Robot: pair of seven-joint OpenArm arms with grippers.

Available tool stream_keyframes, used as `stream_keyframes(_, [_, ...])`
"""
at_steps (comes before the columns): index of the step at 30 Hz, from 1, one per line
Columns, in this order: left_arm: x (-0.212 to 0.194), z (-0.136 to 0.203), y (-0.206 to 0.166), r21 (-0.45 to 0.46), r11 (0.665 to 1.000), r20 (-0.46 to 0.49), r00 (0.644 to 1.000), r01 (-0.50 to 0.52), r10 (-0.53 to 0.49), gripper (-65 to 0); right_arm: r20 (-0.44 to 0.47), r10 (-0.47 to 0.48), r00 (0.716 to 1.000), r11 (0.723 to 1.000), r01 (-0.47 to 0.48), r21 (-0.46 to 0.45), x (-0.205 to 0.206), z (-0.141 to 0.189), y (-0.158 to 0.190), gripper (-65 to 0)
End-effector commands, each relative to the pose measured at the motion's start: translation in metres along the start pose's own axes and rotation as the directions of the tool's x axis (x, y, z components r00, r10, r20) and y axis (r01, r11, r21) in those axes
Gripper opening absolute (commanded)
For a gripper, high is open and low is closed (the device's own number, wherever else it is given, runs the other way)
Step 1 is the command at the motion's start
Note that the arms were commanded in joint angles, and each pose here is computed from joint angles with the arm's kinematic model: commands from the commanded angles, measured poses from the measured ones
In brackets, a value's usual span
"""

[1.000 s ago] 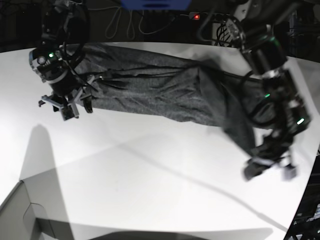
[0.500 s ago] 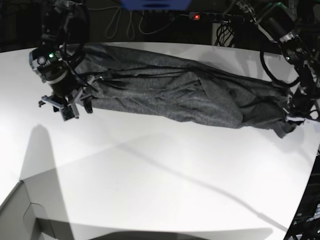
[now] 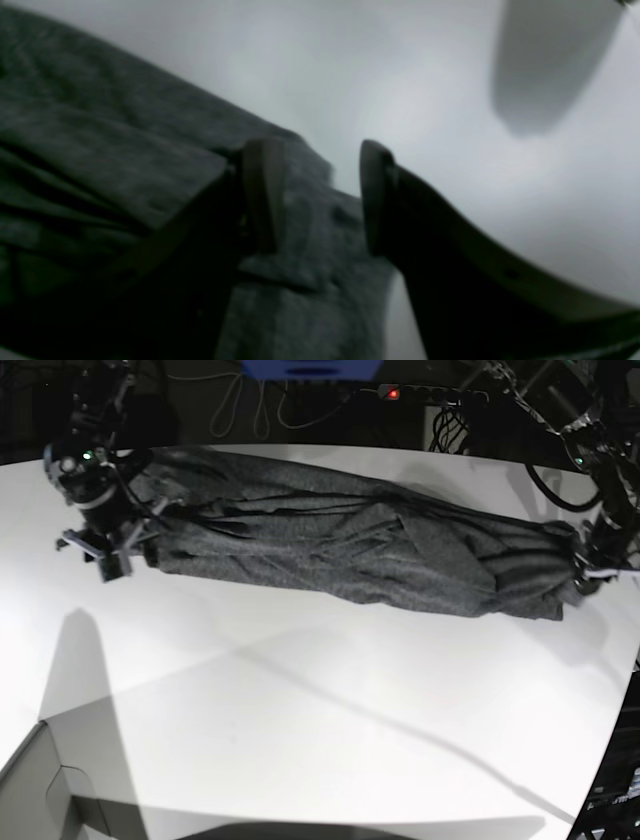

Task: Layout the t-shirt on the table in an organized manner, then fold the t-shirt properly
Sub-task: 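Grip both ends of the shirt strip with both grippers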

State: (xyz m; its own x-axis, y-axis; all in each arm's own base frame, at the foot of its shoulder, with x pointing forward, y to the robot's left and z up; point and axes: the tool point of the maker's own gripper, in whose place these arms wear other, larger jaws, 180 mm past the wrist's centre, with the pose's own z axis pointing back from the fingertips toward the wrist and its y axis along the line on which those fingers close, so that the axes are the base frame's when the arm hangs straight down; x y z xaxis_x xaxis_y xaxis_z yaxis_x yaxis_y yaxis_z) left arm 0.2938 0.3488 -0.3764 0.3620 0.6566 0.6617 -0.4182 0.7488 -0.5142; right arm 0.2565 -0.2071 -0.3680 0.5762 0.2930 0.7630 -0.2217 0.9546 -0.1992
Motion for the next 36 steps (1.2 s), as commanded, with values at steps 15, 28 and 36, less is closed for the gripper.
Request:
stream_keyframes(15, [0.026, 0.009, -0.003, -0.018, 0.998, 0.05, 0.997, 0.06, -0.059, -18.8, -0.027, -0.054, 0.998, 0.998, 0.052, -0.045, -0.023, 0.018, -0.009, -35.5])
stream_keyframes(28, [-0.01, -0.014, -0.022, -0.077, 0.974, -0.119, 0.968, 0.211, -0.22, -12.7, -0.026, -0.054, 0.998, 0.998, 0.053, -0.044, -0.023, 0.018, -0.008, -35.0])
stream_keyframes(36, [-0.005, -0.003, -0.003, -0.041, 0.963, -0.14, 0.952, 0.267, -0.27, -12.5, -0.026, -0.051, 0.998, 0.998, 0.049, -0.047, -0.022, 0.019, -0.009, -35.0])
